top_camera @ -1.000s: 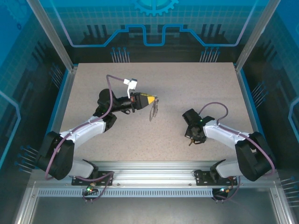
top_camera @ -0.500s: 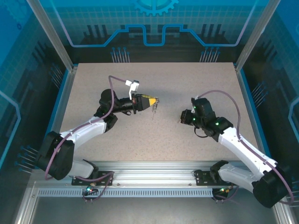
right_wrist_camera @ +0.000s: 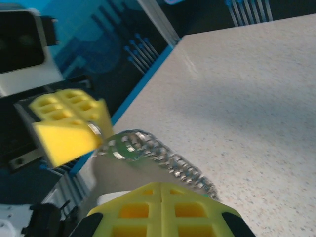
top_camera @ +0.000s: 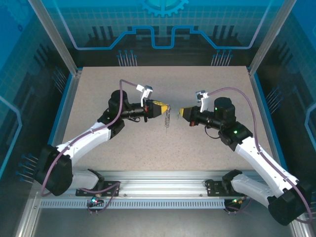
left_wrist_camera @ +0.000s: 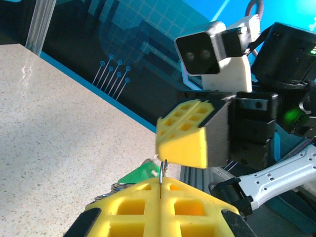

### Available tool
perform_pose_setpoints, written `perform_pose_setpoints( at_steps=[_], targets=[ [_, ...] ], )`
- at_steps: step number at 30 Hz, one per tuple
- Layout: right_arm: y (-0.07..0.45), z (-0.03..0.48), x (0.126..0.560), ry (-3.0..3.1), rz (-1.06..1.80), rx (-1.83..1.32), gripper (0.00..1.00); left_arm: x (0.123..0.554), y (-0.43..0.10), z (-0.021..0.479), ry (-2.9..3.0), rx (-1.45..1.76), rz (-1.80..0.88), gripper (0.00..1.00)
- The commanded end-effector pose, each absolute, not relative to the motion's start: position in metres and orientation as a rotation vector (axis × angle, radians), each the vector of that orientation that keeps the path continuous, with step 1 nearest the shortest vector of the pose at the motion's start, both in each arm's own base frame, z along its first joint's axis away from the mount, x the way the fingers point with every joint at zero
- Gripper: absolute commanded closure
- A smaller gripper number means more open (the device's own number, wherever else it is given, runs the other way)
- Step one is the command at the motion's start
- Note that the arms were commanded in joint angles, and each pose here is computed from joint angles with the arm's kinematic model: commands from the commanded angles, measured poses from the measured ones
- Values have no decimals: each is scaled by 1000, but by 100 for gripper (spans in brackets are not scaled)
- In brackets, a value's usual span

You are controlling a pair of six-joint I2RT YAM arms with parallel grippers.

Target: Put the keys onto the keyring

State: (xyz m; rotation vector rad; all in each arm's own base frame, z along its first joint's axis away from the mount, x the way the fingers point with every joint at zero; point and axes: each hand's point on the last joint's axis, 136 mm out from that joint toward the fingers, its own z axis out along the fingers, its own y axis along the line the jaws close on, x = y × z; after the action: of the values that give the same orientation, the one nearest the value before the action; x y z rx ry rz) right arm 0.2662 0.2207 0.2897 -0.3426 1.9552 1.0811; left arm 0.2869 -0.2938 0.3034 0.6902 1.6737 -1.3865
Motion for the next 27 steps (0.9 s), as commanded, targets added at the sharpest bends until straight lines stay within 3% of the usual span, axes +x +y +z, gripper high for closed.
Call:
perform_pose_setpoints(
  at_steps=[1,27],
  targets=[
    [228,325,249,1799,1157,-488,100,286,-294,317,1632,730,-1332,100],
    [236,352,258,1754,1159,-515,100,276,-315,315,1643,852,-1301,100]
  ],
)
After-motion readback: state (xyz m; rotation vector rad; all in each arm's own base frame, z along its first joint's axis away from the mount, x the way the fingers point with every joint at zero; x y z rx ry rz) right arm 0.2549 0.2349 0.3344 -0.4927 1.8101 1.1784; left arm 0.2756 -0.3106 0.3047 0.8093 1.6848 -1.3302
